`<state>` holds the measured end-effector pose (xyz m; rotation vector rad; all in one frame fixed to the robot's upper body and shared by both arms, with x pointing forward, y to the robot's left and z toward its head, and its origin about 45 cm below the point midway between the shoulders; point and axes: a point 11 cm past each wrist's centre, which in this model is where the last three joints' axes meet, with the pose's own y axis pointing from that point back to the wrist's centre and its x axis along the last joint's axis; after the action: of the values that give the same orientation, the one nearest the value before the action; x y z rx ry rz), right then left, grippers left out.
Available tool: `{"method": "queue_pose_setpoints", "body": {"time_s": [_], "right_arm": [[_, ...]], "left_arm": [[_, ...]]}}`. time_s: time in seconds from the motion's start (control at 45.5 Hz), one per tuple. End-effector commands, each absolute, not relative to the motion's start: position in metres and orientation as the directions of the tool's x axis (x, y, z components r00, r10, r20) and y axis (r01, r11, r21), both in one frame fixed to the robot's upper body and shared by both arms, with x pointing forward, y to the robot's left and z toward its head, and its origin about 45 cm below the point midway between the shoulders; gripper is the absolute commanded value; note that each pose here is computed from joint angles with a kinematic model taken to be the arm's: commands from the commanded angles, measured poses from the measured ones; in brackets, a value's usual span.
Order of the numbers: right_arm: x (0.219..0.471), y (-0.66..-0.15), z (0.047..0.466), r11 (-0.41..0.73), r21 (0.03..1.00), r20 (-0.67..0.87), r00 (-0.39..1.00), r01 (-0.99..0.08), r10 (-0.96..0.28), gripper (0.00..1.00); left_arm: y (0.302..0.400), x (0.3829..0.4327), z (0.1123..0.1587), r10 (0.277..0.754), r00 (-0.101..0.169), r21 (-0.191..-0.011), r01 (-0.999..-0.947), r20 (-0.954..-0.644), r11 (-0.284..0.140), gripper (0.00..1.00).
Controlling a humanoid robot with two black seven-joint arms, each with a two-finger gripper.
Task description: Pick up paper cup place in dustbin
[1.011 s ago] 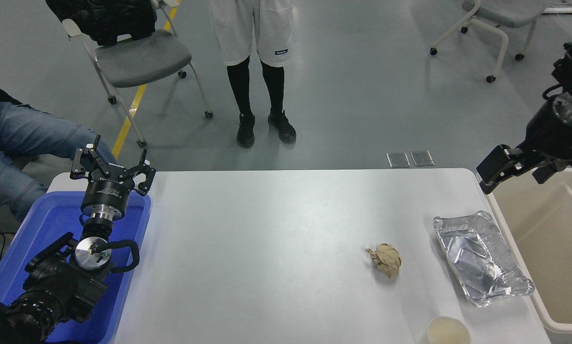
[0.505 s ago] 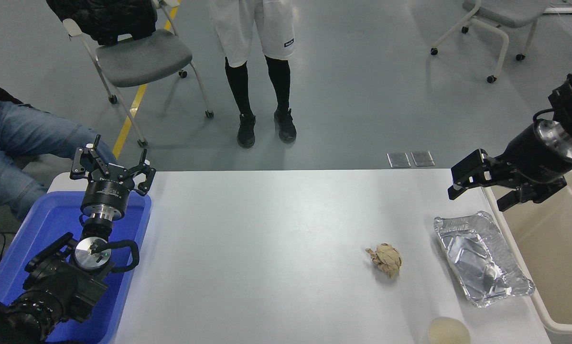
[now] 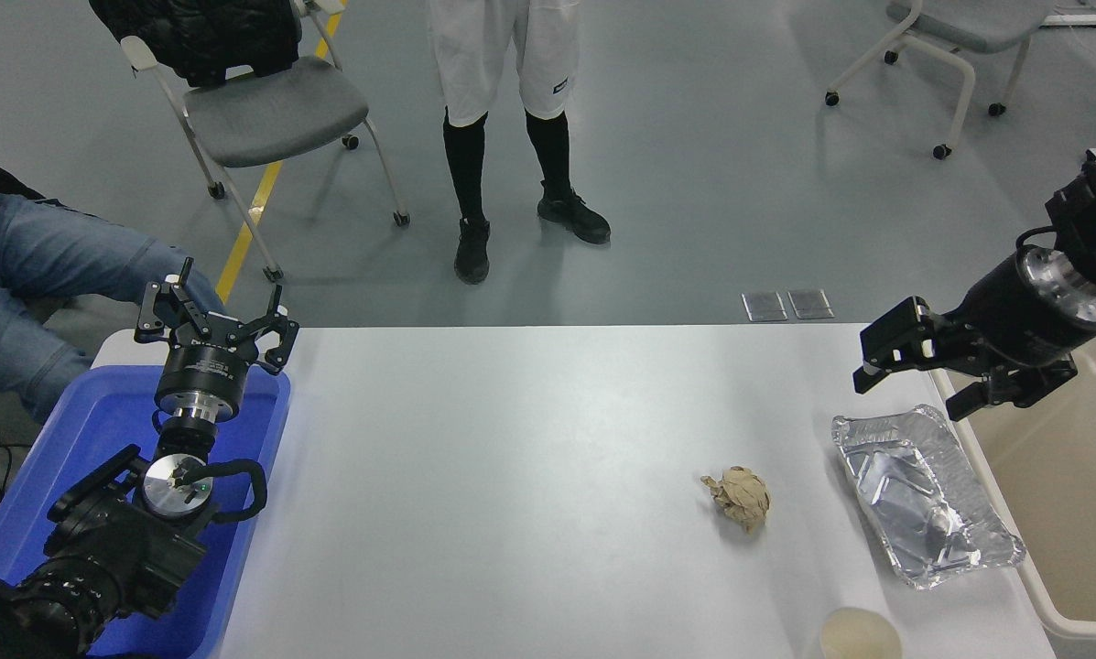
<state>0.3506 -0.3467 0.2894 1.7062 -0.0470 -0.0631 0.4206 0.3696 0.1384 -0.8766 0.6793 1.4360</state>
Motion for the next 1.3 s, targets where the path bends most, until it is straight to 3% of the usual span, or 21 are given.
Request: {"method": "queue_pose_setpoints", "body": {"time_s": [0.0, 0.154, 0.396, 0.747, 0.879, 1.275], "right_arm": [[0.333, -0.343, 0.252, -0.049, 0.989, -0.130, 0.982, 0.138, 0.136, 1.00], [0.317, -0.341, 0.220, -0.002, 0.977, -0.208, 0.957, 0.213, 0.204, 1.00], [0.287, -0.336, 0.183, -0.046, 0.949, -0.299, 0.936, 0.312, 0.188, 0.92], [0.277, -0.337, 0.172, -0.067, 0.938, -0.324, 0.929, 0.339, 0.177, 0.90], [0.272, -0.337, 0.167, -0.072, 0.933, -0.337, 0.926, 0.353, 0.173, 0.79], [0.258, -0.332, 0.148, -0.108, 0.913, -0.373, 0.912, 0.393, 0.169, 0.79]], "left_arm": [[0.3696, 0.4207, 0.1384, 0.543, 0.049, -0.101, -0.9926, -0.838, -0.067, 0.99], [0.3696, 0.4207, 0.1384, 0.543, 0.049, -0.101, -0.9926, -0.838, -0.067, 0.99], [0.3694, 0.4207, 0.1384, 0.544, 0.049, -0.101, -0.9927, -0.837, -0.066, 0.99], [0.3694, 0.4207, 0.1385, 0.544, 0.051, -0.102, -0.9926, -0.838, -0.065, 0.99], [0.3692, 0.4207, 0.1384, 0.544, 0.051, -0.101, -0.9928, -0.838, -0.064, 0.99], [0.3694, 0.4207, 0.1385, 0.544, 0.051, -0.102, -0.9926, -0.838, -0.065, 0.99]]}}
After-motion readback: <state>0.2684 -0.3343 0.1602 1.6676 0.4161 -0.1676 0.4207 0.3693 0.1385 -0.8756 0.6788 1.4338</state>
